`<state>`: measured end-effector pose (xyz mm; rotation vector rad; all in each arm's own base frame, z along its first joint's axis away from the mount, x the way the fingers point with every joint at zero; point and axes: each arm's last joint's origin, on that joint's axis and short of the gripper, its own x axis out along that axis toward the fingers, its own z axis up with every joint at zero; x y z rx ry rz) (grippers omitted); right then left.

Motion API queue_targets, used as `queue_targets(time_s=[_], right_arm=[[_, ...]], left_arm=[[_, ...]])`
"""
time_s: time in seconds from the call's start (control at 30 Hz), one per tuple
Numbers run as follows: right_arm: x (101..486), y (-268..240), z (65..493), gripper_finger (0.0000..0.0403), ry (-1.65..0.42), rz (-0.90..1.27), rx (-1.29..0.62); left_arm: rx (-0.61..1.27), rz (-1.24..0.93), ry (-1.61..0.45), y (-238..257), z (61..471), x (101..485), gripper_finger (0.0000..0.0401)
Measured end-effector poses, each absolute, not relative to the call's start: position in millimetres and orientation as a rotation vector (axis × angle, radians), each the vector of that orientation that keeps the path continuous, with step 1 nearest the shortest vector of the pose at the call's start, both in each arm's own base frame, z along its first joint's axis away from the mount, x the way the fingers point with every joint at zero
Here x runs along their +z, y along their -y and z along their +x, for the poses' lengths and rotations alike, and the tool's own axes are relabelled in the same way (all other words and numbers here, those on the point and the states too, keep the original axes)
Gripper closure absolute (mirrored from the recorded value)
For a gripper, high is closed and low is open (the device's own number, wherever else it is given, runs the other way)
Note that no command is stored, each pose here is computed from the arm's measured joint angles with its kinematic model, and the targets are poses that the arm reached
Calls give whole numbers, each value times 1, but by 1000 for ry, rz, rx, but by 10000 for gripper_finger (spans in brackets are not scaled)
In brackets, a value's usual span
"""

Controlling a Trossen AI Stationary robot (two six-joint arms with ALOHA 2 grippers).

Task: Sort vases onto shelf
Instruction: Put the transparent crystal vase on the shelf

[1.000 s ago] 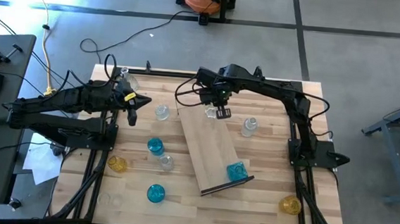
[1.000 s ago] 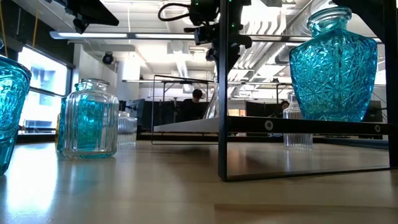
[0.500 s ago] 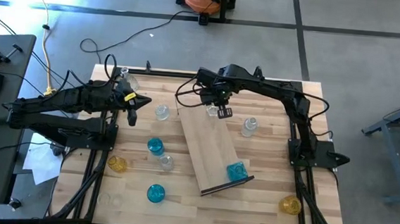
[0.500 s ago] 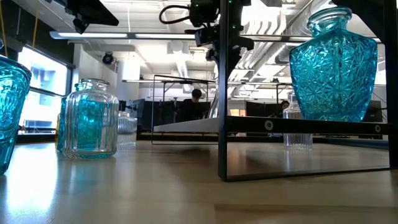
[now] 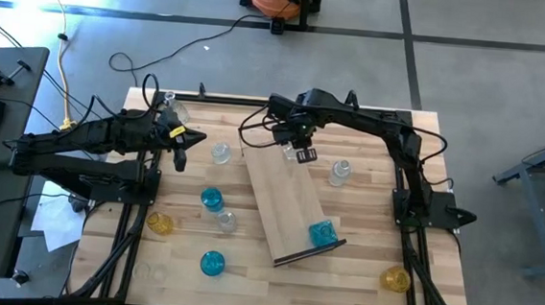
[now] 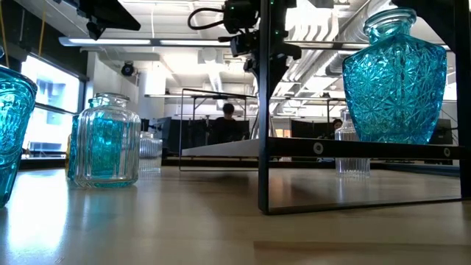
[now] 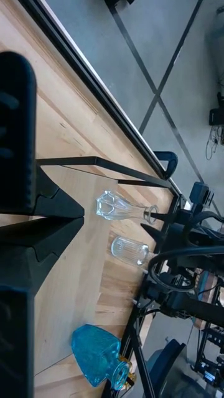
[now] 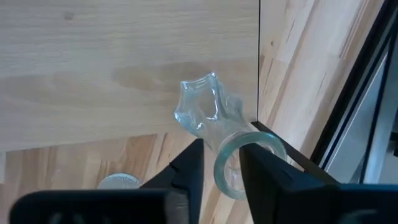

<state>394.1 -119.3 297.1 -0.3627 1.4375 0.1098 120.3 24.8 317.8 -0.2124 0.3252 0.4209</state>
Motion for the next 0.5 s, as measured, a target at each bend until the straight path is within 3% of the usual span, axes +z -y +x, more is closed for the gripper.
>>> queue_targets(time_s=[0.5], right_arm=[[297,117,394,300,-1463,-411,80]], left_arm=[[421,-213,-325,-25,120,318,398]])
